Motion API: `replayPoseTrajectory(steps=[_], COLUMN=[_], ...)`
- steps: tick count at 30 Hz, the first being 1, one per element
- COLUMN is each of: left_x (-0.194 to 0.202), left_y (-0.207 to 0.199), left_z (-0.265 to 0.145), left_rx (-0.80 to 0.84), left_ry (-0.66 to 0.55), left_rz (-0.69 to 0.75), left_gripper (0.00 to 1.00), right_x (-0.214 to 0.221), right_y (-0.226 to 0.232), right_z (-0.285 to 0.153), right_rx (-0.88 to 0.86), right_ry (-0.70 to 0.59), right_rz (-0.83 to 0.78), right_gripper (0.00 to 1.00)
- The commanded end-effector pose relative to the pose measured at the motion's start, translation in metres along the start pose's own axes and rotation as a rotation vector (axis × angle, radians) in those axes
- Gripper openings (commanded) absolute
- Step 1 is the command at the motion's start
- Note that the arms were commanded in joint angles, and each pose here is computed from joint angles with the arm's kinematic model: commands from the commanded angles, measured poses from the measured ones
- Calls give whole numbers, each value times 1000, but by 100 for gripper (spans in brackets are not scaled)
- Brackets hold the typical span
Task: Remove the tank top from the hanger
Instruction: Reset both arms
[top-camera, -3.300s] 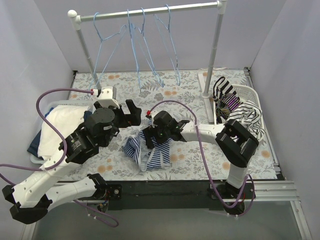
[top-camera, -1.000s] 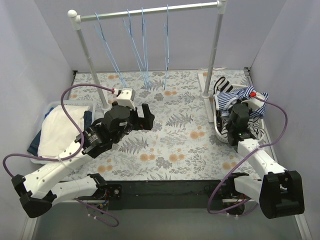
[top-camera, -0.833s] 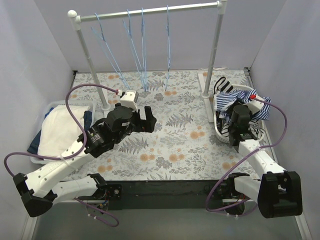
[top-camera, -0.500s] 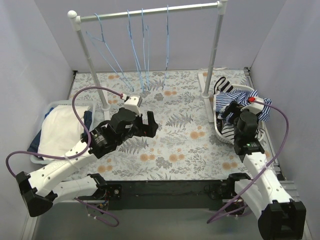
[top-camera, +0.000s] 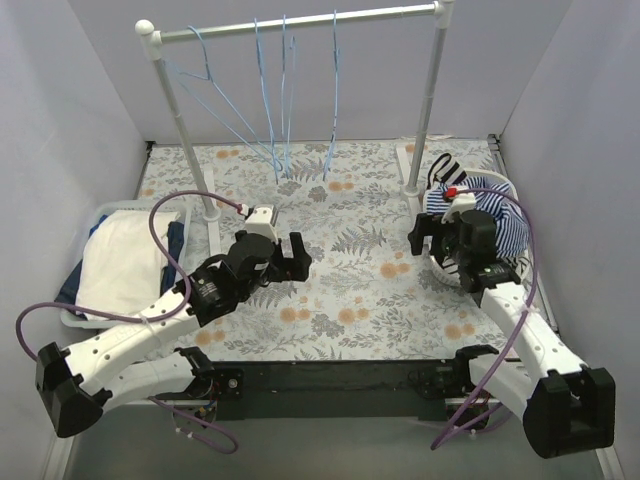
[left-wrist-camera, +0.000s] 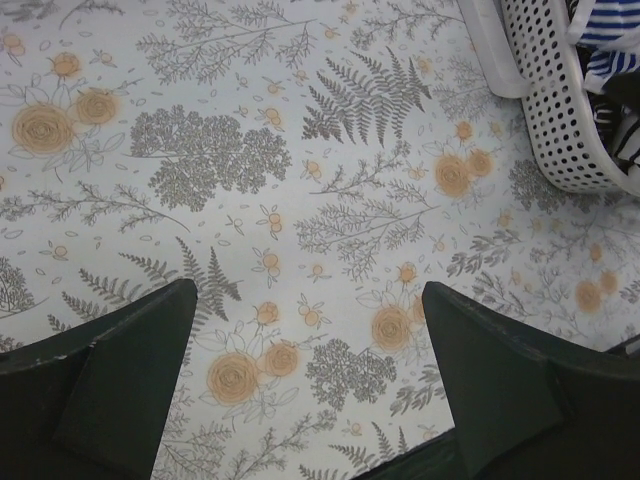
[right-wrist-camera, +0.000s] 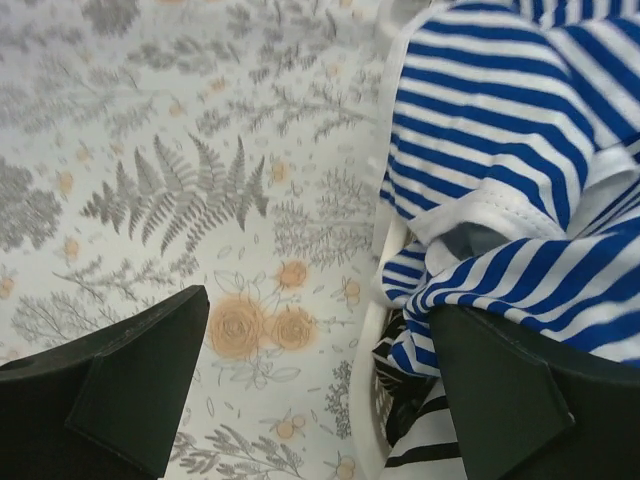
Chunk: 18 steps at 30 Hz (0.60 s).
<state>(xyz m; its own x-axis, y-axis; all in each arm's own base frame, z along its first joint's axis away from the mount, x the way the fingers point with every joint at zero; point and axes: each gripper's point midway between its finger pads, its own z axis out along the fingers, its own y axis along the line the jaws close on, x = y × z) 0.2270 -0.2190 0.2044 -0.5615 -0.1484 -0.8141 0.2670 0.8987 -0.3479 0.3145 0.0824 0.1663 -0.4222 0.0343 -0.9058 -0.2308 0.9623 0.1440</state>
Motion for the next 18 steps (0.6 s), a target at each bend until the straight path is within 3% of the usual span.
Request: replayPoseTrajectory(steps=[1, 4, 9, 15, 18], left_x=[-38, -41, -33, -63, -60], left_y=[-12, -13, 0, 10, 20], left_z=[14, 25, 43, 39, 51], left_rx=[6, 25, 33, 57, 24], left_ry=[-164, -211, -169, -280, -241], left_rz=[-13, -6, -40, -12, 17], left_gripper=[98, 98, 98, 98, 98], right_x=[20, 24, 18, 39, 40], right_y=[18, 32, 53, 46, 36], right_z=[10, 11, 8, 5, -1], right_rx=[-2, 26, -31, -10, 36], right_ry=[110, 98, 40, 45, 21], right_rz=[-118, -208, -212, -188, -165], right_gripper=[99, 99, 99, 99, 99])
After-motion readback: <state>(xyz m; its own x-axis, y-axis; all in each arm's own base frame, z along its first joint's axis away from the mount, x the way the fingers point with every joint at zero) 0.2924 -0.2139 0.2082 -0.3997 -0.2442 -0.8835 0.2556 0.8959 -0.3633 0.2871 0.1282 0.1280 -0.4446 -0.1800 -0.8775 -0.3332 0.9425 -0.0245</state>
